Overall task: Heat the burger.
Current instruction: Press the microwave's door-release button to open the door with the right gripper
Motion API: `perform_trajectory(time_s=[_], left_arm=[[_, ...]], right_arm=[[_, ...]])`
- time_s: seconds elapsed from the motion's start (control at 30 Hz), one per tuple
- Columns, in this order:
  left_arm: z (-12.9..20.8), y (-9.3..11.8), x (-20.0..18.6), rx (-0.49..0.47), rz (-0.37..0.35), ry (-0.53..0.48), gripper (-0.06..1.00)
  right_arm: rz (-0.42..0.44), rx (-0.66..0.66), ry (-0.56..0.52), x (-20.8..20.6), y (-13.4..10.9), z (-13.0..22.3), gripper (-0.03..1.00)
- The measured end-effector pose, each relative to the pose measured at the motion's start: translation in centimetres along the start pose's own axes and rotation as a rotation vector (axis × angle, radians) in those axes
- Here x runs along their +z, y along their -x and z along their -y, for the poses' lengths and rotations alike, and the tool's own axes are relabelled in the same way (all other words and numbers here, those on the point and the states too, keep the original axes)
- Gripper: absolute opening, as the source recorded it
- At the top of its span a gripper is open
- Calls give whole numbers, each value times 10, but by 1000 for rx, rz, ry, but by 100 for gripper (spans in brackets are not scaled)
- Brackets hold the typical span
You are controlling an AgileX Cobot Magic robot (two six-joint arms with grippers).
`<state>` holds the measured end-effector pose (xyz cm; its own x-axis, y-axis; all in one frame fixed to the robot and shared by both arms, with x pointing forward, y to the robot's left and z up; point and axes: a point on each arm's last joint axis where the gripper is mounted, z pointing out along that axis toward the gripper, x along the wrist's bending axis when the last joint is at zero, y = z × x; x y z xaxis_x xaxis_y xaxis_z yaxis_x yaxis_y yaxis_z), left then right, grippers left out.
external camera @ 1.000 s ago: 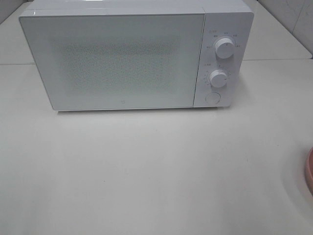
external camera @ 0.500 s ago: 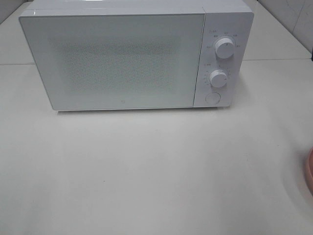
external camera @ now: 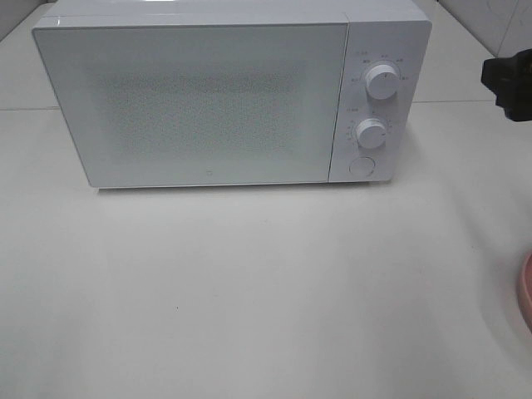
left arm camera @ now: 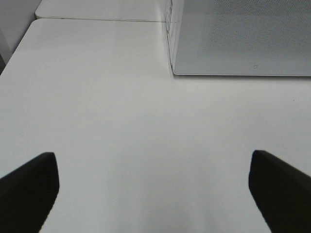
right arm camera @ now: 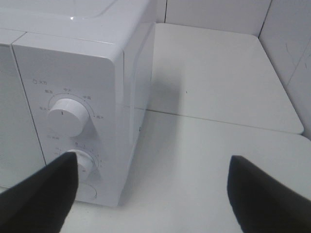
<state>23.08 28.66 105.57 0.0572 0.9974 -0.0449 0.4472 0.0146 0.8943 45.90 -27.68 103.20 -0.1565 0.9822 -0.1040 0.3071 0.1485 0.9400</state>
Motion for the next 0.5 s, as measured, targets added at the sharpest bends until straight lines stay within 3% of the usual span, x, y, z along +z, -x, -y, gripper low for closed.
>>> perform_trajectory(time_s=[0.2, 0.5], left_arm=[[0, 0, 0, 0, 0, 0, 98], [0, 0, 0, 0, -1, 0, 98]], right_arm=[[-11, -55, 69, 13, -3, 16, 76], [110, -89, 158, 23, -8, 31, 76]])
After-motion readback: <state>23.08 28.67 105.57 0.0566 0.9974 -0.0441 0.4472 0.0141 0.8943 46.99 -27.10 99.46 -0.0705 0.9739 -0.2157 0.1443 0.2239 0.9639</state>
